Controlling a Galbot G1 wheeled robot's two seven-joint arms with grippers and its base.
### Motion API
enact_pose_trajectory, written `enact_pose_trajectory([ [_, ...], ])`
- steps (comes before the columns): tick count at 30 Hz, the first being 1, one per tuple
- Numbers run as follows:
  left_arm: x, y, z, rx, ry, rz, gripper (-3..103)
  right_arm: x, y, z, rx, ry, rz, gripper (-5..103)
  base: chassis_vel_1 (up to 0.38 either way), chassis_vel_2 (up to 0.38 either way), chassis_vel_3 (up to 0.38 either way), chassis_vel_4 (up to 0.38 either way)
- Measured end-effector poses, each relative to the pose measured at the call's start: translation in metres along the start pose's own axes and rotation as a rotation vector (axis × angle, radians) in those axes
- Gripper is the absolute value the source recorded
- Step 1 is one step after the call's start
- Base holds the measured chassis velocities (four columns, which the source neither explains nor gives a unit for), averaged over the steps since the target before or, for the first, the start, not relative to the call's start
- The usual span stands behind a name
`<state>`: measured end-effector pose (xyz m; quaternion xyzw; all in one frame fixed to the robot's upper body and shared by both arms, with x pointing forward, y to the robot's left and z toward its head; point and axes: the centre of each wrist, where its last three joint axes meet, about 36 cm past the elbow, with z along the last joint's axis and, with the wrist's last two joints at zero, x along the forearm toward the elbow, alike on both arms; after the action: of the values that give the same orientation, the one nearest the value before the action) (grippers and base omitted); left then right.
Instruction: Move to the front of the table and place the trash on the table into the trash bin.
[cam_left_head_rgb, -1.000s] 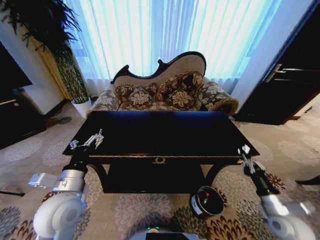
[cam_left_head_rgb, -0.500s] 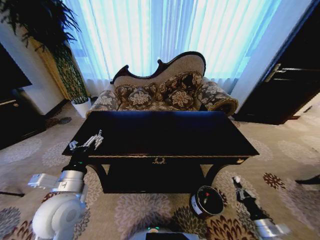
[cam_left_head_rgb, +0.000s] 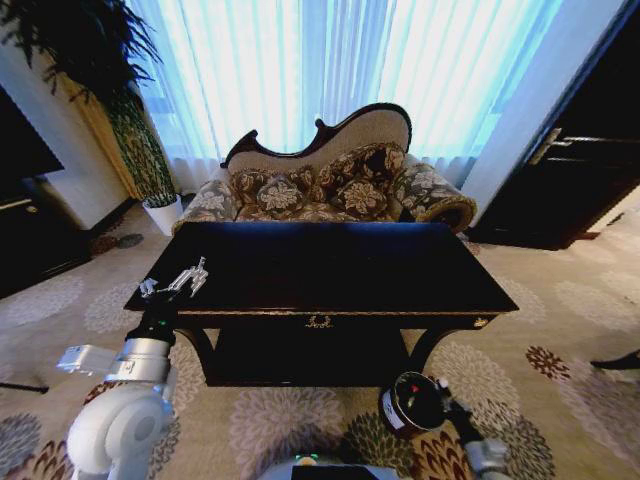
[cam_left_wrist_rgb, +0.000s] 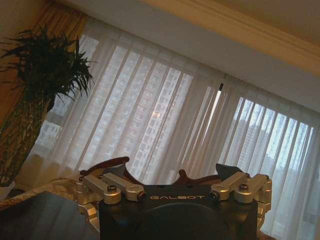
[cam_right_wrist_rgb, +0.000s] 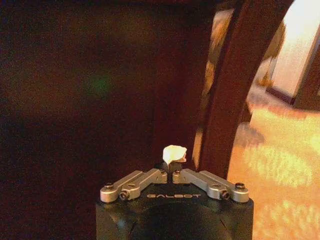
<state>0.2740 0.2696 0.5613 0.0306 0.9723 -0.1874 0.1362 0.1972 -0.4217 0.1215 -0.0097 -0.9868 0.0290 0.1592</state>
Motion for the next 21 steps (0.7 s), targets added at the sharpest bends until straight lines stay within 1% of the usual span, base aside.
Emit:
enact_pose_trajectory([
  [1,0.000,0.000,0.001,0.000,0.003,0.001,100,0.000,0.009,0.008,-0.004,0.018,-0.004,0,0.000,0.000,0.000,0.000],
  [2,0.000,0.000,0.001,0.000,0.003,0.001,100,0.000,0.009,0.008,-0.004,0.018,-0.004,0,0.000,0.000,0.000,0.000],
  [4,0.001,0.000,0.001,-0.006,0.006,-0.002,100,0.001,0.021,0.023,-0.008,0.057,-0.007,0,0.000,0.000,0.000,0.000],
  [7,0.001,0.000,0.001,-0.011,0.007,-0.005,100,0.001,0.022,0.034,0.010,0.089,-0.013,0,0.000,0.000,0.000,0.000],
  [10,0.002,0.002,0.000,-0.020,0.010,-0.008,100,-0.004,0.020,0.047,0.050,0.130,-0.002,0,0.000,0.000,0.000,0.000],
  [13,0.003,0.003,0.000,-0.023,0.009,-0.012,100,-0.010,0.024,0.050,0.058,0.145,0.020,0,0.000,0.000,0.000,0.000],
  [15,0.003,0.003,-0.001,-0.023,0.006,-0.017,100,-0.023,0.028,0.049,0.063,0.147,0.054,0,0.000,0.000,0.000,0.000],
  [17,0.003,0.003,0.000,-0.019,0.002,-0.022,100,-0.042,0.029,0.043,0.072,0.137,0.110,0,0.000,0.000,0.000,0.000],
  [18,0.003,0.003,0.000,-0.019,0.002,-0.022,100,-0.042,0.029,0.043,0.072,0.137,0.110,0,0.000,0.000,0.000,0.000],
  [21,0.002,0.004,0.002,-0.019,0.001,-0.030,100,-0.069,0.034,0.035,0.082,0.143,0.188,0,0.000,0.000,0.000,0.000],
])
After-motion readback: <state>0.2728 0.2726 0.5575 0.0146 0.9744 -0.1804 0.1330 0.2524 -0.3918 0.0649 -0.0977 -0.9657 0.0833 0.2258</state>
